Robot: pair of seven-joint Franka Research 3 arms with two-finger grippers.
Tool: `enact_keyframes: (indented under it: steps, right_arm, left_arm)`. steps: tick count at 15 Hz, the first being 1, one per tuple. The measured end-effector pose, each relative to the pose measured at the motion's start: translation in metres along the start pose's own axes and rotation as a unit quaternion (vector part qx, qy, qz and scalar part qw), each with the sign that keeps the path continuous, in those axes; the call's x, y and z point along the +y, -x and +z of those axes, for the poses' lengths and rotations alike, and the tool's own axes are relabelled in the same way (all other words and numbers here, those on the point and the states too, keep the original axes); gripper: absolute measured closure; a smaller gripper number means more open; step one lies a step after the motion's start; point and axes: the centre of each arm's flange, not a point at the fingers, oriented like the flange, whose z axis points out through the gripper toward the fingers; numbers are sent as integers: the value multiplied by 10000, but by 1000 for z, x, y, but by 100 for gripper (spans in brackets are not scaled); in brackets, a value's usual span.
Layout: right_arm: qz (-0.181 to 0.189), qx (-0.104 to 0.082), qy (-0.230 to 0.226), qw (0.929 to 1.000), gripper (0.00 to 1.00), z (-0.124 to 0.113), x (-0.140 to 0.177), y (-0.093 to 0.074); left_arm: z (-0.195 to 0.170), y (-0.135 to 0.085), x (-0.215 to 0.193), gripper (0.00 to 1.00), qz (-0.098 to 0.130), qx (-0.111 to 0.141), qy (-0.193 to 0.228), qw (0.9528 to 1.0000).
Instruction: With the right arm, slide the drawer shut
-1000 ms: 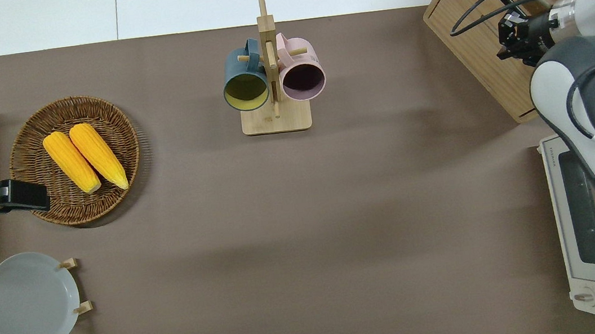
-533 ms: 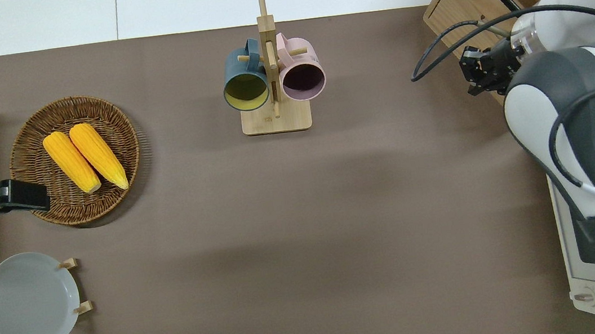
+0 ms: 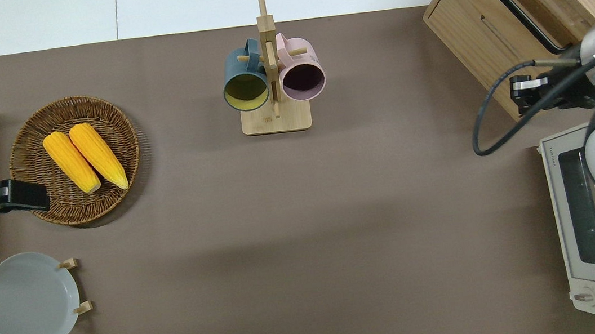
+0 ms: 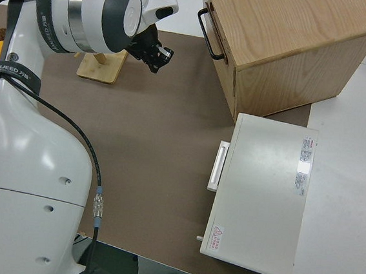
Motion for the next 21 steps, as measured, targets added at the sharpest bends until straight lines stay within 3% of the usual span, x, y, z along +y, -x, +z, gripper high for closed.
enact_keyframes:
  steps: [4,8,15,18,21]
  right_arm:
    - [-826,53,194,9964,99,-7,18,6]
    - [-991,-54,221,9948,96,1,26,6]
    - [-1087,-121,228,9937,27,8,16,6]
    - [-1112,-129,228,9935,2,9,14,5]
    - [-1122,-130,227,9933,1,9,13,5]
  left_arm:
    - [0,0,0,0,0,0,0,10000]
    - [0,0,0,0,0,0,0,10000]
    - [0,0,0,0,0,0,0,10000]
    - [0,0,0,0,0,0,0,10000]
    - [0,0,0,0,0,0,0,10000]
